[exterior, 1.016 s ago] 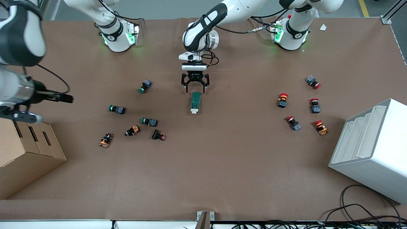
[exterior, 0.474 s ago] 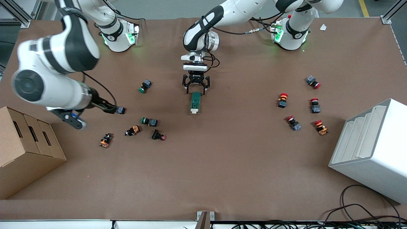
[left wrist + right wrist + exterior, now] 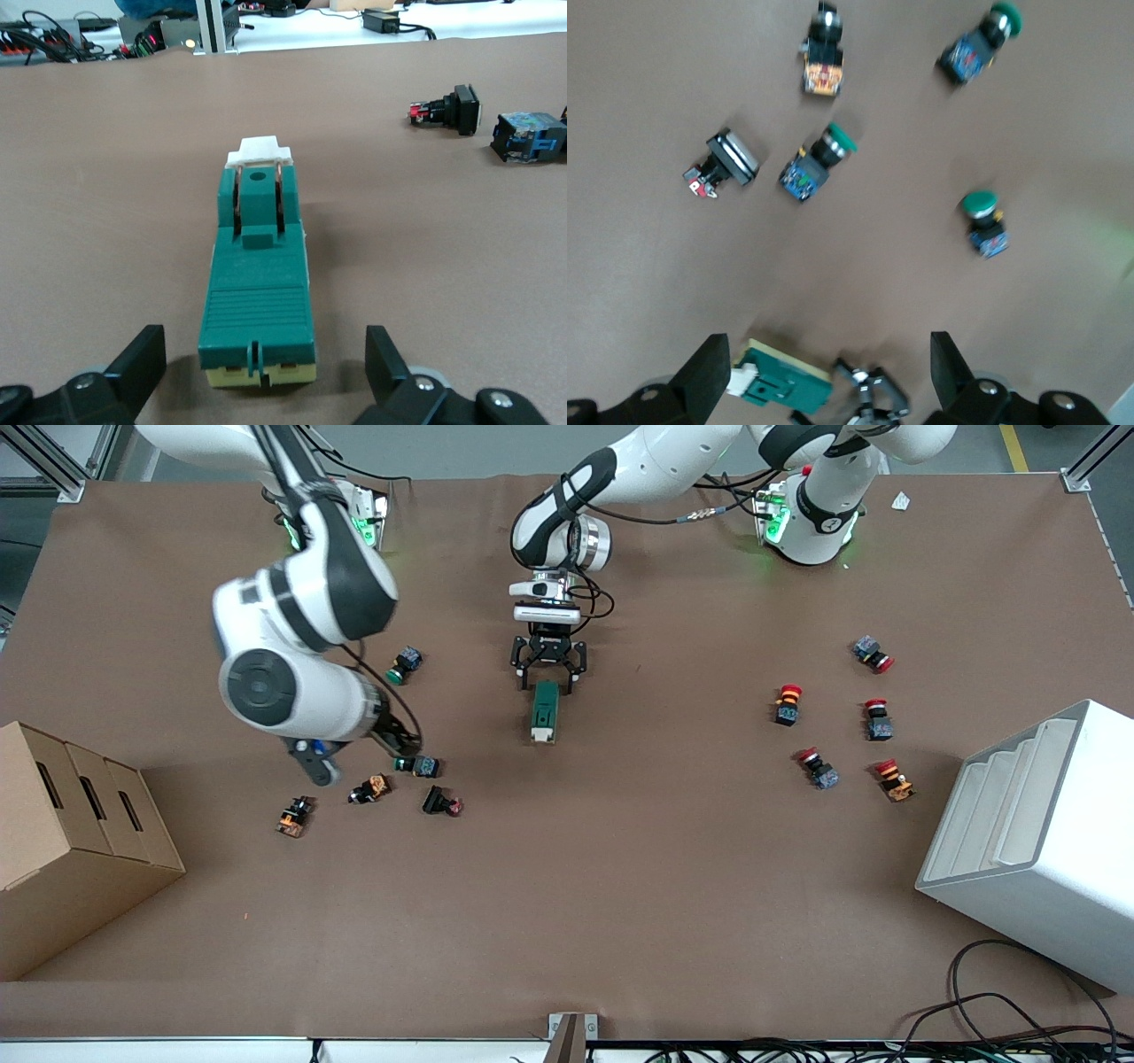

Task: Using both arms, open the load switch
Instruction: 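Hold the switch with the left gripper while the right gripper reaches it, then push the white lever along the switch with the right gripper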

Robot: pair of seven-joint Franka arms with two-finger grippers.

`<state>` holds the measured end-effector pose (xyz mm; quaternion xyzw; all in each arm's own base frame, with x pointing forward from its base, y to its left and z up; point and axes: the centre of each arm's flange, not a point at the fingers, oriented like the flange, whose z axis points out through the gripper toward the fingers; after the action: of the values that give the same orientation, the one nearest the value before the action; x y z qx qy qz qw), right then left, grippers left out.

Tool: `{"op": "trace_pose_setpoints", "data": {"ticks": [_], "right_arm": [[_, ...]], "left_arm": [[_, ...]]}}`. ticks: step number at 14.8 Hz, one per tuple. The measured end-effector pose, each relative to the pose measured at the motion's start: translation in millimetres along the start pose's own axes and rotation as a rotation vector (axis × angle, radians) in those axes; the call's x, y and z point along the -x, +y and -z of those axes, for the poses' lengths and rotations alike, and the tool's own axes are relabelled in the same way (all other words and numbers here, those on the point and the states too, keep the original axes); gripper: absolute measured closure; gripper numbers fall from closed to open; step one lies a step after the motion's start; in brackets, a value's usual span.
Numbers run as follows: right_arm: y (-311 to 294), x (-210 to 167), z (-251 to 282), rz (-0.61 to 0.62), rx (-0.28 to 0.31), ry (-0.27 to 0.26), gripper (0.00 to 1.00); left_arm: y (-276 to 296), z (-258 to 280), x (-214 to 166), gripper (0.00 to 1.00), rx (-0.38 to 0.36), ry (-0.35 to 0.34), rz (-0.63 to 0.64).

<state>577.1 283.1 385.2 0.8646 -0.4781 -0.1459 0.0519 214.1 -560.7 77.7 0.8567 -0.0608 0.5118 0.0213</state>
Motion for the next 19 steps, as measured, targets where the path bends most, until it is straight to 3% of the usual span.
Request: {"op": "trace_pose_setpoints", "data": {"ticks": [6,10,19], "right_arm": [[-56.9,71.2,-111.1,-0.204,-0.022,0.036,0.00],[-74.7,111.5,-169.9,-0.261,-0.027,0.068,0.00],[-75.9,155.1,-208.0,-0.306,-0.008,0.083,0.00]], "left_arm": [[1.9,5.1,12.0,0.00,-0.025,0.060,-0.011],[1.9,6.7,18.0,0.00,-0.023,0.078,0.024],[5.8,3.0,18.6,0.00,-0.009,0.093,0.049]]}}
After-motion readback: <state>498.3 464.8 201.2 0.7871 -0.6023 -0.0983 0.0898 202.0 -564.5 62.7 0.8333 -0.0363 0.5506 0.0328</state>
